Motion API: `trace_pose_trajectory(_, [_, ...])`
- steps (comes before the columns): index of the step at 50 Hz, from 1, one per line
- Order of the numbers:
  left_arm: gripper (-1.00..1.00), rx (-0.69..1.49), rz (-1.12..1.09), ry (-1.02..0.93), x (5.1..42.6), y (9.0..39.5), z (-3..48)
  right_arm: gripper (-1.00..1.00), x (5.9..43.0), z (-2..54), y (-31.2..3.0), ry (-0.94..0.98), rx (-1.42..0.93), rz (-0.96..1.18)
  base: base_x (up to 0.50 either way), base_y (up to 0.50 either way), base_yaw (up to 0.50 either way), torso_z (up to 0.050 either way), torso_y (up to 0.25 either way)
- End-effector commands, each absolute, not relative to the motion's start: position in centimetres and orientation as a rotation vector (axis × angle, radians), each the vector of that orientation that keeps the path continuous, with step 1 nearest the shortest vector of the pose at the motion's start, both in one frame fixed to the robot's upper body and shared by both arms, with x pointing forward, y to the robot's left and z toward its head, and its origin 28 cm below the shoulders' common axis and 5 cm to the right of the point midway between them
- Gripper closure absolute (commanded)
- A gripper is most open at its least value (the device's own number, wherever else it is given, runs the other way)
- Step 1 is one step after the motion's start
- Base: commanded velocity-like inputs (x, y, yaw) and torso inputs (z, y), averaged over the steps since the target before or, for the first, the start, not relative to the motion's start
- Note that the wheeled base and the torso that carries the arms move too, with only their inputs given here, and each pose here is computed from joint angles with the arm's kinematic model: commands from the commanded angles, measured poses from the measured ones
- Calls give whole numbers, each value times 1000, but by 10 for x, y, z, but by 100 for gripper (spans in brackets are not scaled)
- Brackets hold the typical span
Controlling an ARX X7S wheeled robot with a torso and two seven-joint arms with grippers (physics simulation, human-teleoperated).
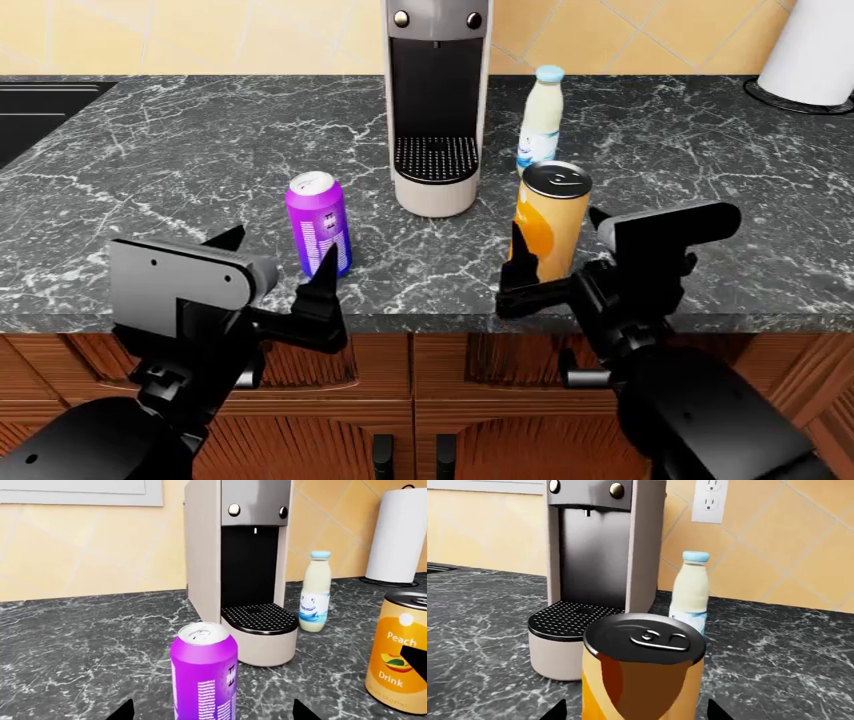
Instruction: Move the drinks to the dining counter.
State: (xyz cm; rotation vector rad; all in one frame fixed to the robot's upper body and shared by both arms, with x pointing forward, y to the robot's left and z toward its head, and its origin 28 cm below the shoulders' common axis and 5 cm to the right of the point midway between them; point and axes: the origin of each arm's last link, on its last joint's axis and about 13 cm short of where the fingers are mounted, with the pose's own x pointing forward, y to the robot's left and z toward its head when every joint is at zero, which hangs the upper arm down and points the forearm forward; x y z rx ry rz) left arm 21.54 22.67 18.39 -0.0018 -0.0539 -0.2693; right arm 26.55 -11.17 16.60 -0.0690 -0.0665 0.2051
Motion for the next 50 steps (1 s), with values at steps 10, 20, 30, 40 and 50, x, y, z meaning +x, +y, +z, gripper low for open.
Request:
trace_pose_trajectory(10, [-100, -10, -266, -56, 213, 229, 182, -100, 272, 161, -112, -27, -60, 223, 0, 0, 0, 0, 0])
trace_pose_trajectory(20, [-100, -8, -272, -50, 215, 227, 181, 100, 263, 166, -115, -64, -65, 200, 0, 0, 0, 0, 0])
trace_pose_trajectory(30, [-100, -11, -282, -46, 220, 225, 181, 100, 258, 172, -114, -104, -82, 188, 0, 0, 0, 0, 0])
trace_pose_trajectory(40, [-100, -9, -296, -44, 233, 221, 180, 100, 238, 195, -111, -209, -108, 191, 0, 0, 0, 0, 0])
trace_pose_trajectory(50, [-100, 12, -285, -37, 240, 221, 179, 100, 216, 221, -105, -297, -91, 248, 0, 0, 0, 0, 0])
